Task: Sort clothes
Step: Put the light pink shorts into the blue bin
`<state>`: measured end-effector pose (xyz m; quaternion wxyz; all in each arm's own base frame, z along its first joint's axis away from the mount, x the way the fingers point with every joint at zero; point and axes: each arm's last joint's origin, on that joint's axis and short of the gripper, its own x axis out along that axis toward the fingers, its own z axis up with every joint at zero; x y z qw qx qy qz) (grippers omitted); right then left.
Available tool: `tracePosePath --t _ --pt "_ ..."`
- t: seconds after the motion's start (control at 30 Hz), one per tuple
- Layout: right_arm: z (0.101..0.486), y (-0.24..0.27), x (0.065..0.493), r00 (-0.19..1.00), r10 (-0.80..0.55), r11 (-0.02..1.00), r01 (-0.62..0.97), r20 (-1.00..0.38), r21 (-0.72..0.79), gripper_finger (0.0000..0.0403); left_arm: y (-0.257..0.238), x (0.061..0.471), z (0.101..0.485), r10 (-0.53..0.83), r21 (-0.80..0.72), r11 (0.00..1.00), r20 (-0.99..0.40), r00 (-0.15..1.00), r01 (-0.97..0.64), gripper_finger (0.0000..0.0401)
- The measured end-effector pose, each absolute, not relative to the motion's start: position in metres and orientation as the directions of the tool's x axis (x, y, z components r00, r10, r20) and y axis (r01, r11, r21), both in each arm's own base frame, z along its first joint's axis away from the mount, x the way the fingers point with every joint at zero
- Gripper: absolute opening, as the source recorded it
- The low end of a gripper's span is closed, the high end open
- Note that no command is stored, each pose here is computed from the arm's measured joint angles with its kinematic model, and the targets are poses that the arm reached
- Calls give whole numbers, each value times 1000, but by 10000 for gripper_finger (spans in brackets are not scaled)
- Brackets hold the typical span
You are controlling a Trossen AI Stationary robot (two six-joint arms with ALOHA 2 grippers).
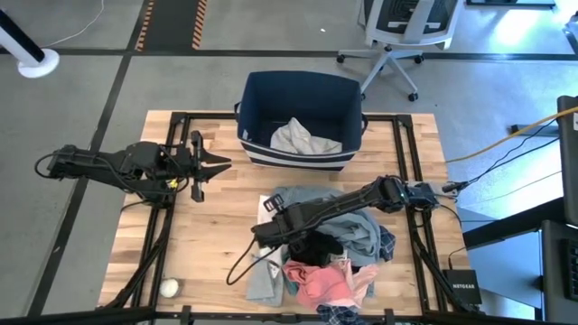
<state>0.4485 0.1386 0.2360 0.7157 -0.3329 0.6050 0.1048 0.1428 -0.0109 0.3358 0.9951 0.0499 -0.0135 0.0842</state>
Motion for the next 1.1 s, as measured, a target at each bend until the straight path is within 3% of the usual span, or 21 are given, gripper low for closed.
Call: tracePosePath --t 0.17,0.77,1.1 --pt "269 145 445 326 -248 749 -533 -912 -394 8 -11 143 336 166 97 981 35 985 -169 59" --pt "370 121 397 540 -368 734 -330 -757 -593 19 -11 143 336 166 97 981 34 986 -169 59" --pt "431 100 354 622 -541 659 -104 -566 -745 25 -11 143 336 166 97 981 35 985 -169 59"
